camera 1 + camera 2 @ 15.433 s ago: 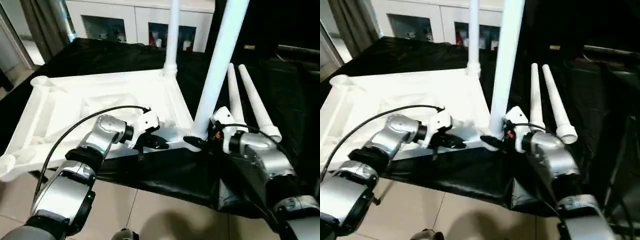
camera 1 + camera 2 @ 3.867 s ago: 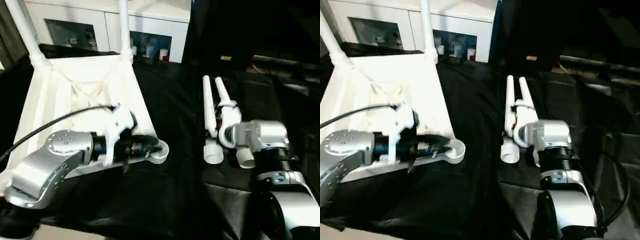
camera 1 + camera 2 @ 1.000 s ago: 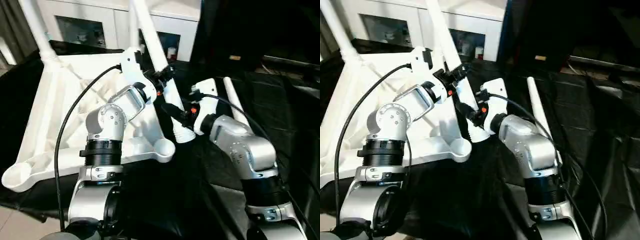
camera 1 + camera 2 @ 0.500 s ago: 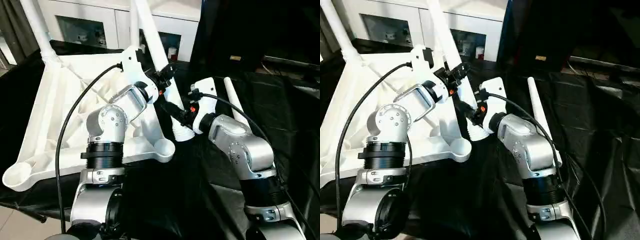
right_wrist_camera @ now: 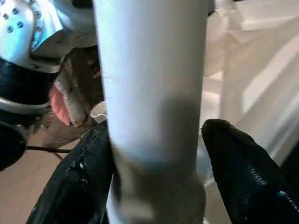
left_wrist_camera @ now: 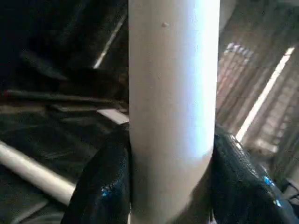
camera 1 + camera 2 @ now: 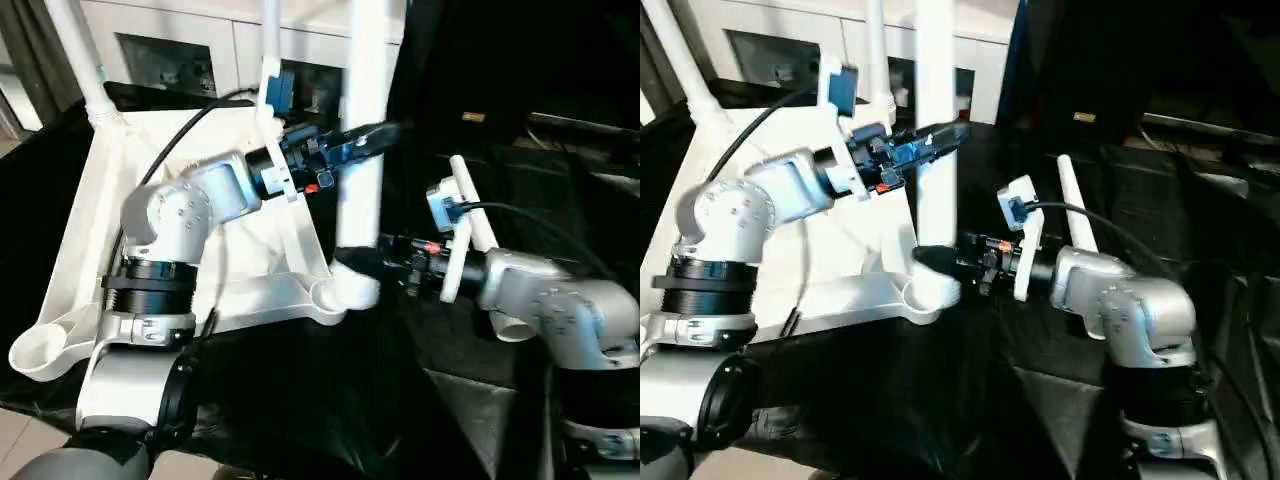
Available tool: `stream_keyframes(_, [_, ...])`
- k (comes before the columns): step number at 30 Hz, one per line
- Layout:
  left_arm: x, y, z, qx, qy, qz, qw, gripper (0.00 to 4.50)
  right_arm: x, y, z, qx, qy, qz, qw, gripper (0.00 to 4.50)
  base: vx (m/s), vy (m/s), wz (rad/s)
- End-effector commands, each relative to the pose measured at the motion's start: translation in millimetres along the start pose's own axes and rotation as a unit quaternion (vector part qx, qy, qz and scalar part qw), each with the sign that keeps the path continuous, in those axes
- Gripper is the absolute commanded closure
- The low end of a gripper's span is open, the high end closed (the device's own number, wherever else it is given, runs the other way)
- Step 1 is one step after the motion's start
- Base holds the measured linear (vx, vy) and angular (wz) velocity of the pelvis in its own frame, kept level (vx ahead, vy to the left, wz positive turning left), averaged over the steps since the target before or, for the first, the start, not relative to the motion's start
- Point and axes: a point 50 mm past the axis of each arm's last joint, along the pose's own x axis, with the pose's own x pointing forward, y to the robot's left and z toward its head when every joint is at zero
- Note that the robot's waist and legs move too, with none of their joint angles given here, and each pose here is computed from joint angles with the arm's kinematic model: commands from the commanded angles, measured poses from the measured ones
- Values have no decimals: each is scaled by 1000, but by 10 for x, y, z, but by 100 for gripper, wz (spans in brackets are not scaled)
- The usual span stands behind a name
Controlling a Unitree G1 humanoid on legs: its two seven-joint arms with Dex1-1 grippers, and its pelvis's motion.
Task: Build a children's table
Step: Insert table leg to table base
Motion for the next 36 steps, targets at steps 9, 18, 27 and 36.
stream_keyframes(9, [42, -129, 119, -5, -22, -66, 998, 266, 51, -11, -1, 15, 5, -18, 1000, 215, 0, 0, 0])
stream_keyframes(18, [68, -20, 92, -20, -34, -7, 999, 210, 87, -39, 26, 2, -21, -58, 998, 238, 0, 0, 0])
stream_keyframes(27, [117, 241, -260, 45, -21, 250, 967, 129, 268, -100, 12, -41, -42, -134, 989, 248, 0, 0, 0])
stream_keyframes(36, [114, 307, -300, 46, -63, 362, 929, 208, 368, -128, 50, -57, -47, -161, 984, 251, 0, 0, 0])
